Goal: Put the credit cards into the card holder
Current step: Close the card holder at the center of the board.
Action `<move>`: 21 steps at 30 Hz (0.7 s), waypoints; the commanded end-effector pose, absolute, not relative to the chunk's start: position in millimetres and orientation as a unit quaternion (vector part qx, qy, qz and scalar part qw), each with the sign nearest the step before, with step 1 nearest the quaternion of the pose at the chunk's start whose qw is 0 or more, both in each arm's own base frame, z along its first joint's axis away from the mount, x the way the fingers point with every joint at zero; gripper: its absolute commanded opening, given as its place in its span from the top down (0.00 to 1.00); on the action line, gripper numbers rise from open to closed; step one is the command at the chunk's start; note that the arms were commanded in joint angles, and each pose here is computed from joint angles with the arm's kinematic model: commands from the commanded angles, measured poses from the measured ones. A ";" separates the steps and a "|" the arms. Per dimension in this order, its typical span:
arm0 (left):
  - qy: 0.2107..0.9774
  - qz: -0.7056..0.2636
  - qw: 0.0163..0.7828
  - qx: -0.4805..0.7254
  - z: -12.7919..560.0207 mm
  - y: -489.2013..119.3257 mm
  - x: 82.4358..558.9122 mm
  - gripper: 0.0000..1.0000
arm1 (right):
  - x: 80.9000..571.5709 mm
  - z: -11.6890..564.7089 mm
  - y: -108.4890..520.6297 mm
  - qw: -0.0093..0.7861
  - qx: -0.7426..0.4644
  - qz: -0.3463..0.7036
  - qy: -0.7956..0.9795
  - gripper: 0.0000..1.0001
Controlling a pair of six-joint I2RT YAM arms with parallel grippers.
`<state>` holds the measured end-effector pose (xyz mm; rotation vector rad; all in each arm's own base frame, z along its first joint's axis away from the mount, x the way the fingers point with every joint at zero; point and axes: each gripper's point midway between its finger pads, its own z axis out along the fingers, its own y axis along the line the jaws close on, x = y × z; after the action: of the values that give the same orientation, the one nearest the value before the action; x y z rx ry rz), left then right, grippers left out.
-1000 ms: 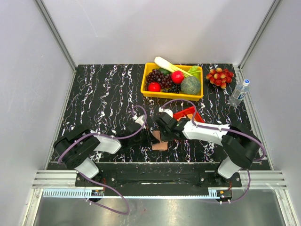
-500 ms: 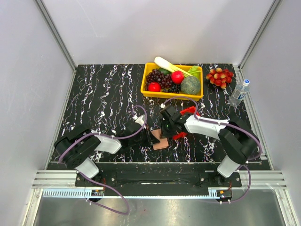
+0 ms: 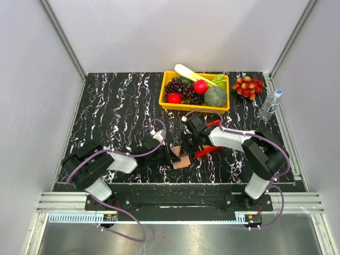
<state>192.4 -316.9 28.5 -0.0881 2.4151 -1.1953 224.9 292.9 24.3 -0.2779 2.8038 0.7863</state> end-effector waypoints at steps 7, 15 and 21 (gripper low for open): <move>0.881 -0.404 0.245 -0.024 30.7 -301.7 192.7 1.00 | 241.0 85.8 281.7 0.221 -0.120 0.296 0.921 0.76; 0.882 -0.401 0.247 -0.020 34.2 -304.6 195.9 1.00 | 244.3 79.2 261.1 0.249 -0.082 0.259 0.929 0.87; 0.884 -0.400 0.243 -0.015 34.4 -306.8 196.5 1.00 | 232.9 43.0 266.7 0.195 -0.069 0.263 0.942 0.98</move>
<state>188.3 -304.8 28.5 -0.0616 2.4393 -1.1224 231.0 266.0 62.1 -0.2436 2.6078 0.7430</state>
